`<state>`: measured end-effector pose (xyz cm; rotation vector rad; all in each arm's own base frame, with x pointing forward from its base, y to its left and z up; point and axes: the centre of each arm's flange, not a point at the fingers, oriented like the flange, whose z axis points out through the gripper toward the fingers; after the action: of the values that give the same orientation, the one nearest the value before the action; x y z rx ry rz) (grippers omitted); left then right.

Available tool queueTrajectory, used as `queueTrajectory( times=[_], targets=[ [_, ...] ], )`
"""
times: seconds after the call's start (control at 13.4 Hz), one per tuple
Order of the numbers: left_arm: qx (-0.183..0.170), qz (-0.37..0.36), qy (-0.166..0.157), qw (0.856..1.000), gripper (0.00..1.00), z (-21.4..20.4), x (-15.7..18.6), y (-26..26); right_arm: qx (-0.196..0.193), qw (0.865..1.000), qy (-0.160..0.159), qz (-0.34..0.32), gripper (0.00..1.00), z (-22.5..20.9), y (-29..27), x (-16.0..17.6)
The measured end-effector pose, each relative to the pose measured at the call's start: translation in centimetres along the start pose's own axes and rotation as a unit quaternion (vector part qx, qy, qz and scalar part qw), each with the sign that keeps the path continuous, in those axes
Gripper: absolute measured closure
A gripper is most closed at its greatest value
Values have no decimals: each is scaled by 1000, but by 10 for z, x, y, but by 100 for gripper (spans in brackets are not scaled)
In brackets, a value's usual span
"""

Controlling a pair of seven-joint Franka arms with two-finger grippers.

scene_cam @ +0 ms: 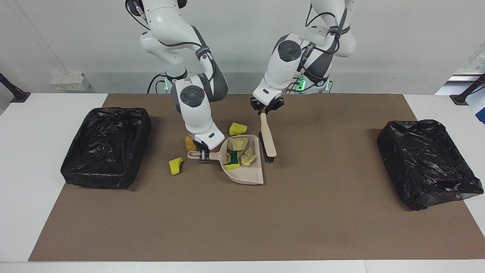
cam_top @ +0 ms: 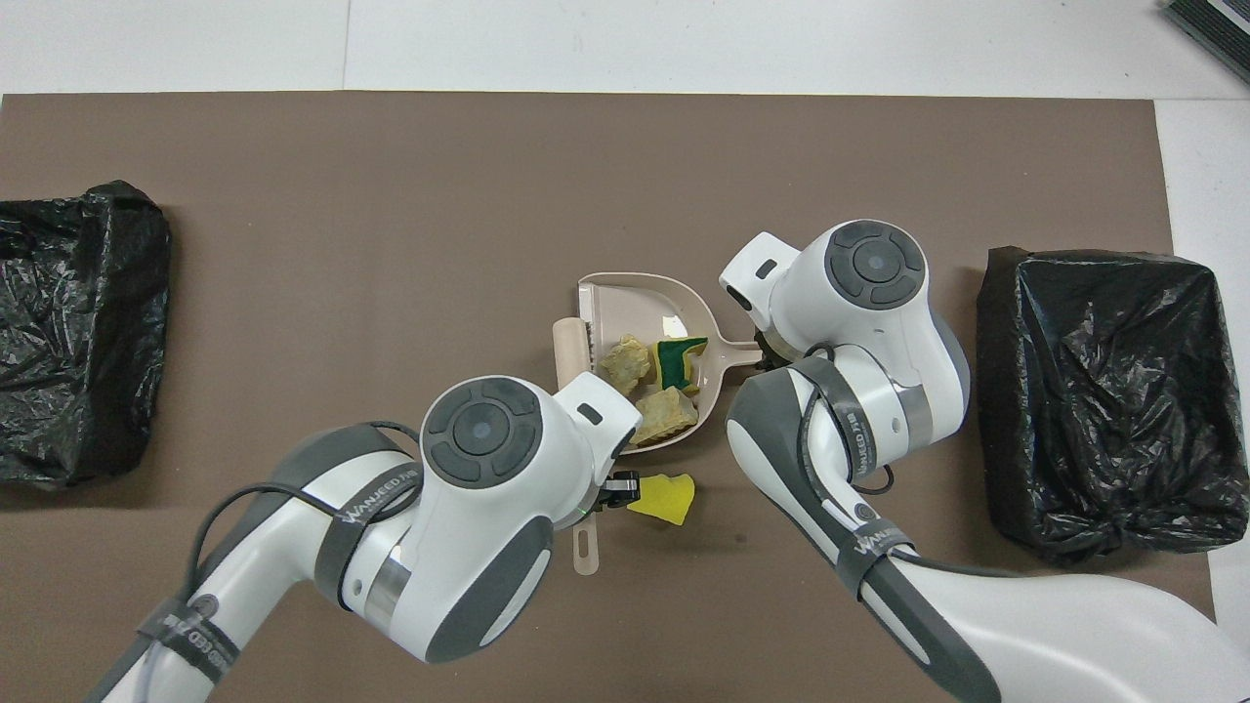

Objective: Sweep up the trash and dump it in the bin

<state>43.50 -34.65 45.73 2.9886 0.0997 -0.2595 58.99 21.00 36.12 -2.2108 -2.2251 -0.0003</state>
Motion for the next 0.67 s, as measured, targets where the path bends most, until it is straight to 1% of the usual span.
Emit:
queueTrajectory(
  times=[0.15, 0.3, 0.37, 0.45, 0.52, 0.67],
  targets=[
    [-4, -15, 2, 1000, 74, -21, 7, -16, -6, 1000, 1, -8, 69, -22, 5, -19],
    [-2, -24, -1, 1000, 74, -31, 4, -22, -4, 1000, -2, -17, 69, -50, 4, -40],
    [0, -41, -4, 999, 74, -34, 0, -22, 1, 1000, -5, -24, 69, -64, 1, -49],
    [2, -73, -5, 997, 74, -35, -7, -19, 9, 999, -10, -30, 69, -77, -5, -56],
    [5, -104, -7, 995, 74, -31, -17, -12, 14, 999, -20, -37, 69, -86, -11, -60],
    [20, -141, -15, 990, 74, -8, -49, 16, 24, 997, -57, -55, 69, -92, -25, -62]
  ],
)
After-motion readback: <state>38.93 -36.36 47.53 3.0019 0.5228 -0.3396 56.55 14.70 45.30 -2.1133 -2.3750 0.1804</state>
